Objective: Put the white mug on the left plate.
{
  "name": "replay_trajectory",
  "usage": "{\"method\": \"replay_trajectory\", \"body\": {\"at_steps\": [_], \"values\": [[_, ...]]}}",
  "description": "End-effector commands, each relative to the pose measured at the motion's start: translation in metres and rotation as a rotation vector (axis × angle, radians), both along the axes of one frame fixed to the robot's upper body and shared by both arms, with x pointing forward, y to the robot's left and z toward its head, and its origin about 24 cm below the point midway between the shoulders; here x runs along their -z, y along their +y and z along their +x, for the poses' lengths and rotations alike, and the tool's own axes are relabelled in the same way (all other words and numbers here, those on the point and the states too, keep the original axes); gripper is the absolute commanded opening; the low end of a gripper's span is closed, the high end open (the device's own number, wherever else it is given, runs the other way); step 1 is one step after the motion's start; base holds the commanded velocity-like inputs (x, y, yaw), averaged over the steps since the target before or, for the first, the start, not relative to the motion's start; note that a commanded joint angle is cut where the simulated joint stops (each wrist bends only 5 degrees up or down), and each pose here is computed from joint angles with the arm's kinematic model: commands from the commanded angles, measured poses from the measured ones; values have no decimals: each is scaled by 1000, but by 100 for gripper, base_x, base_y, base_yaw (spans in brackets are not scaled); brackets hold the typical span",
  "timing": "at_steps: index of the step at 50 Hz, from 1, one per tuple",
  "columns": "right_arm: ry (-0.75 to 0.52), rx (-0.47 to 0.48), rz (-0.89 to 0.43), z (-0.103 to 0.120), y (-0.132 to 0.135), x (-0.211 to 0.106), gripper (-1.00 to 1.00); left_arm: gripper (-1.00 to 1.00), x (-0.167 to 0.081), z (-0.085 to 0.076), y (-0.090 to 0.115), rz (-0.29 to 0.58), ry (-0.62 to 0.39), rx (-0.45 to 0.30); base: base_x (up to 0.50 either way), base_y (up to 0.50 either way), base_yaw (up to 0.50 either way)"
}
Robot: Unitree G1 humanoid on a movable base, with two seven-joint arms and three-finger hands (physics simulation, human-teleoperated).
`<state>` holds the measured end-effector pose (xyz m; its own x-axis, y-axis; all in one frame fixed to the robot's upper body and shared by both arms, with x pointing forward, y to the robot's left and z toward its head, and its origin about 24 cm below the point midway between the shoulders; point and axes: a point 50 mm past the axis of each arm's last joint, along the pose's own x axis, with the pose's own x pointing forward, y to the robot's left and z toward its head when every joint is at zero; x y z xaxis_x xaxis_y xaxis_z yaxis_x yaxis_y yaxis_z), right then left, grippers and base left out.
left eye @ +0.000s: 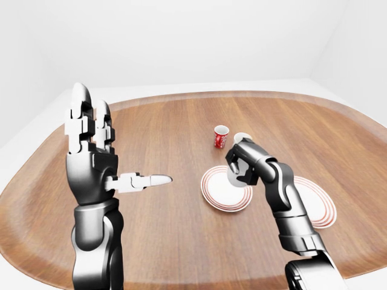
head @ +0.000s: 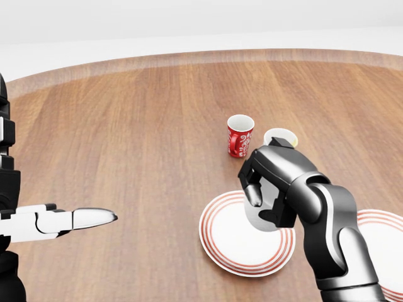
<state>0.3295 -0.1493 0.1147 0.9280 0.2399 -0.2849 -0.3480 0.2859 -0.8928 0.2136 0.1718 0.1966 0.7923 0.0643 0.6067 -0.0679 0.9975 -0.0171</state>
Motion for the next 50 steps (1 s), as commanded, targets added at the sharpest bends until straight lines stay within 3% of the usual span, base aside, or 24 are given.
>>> {"method": "replay_trajectory", "body": {"at_steps": [1, 16, 30, 50], "values": [[29, -5, 2, 10, 10, 16, -100, 100, -1, 0, 0, 0, -3, -1, 0, 0, 0], [23, -96, -42, 25, 32, 14, -100, 100, -1, 0, 0, -2, -3, -1, 0, 0, 0], [93, -160, -42, 34, 34, 18, -100, 100, 0, 0, -1, -2, 0, 1, 0, 0, 0], [163, -88, -59, 44, 19, 39, -100, 100, 0, 0, 0, -2, 2, -1, 0, 0, 0]]}}
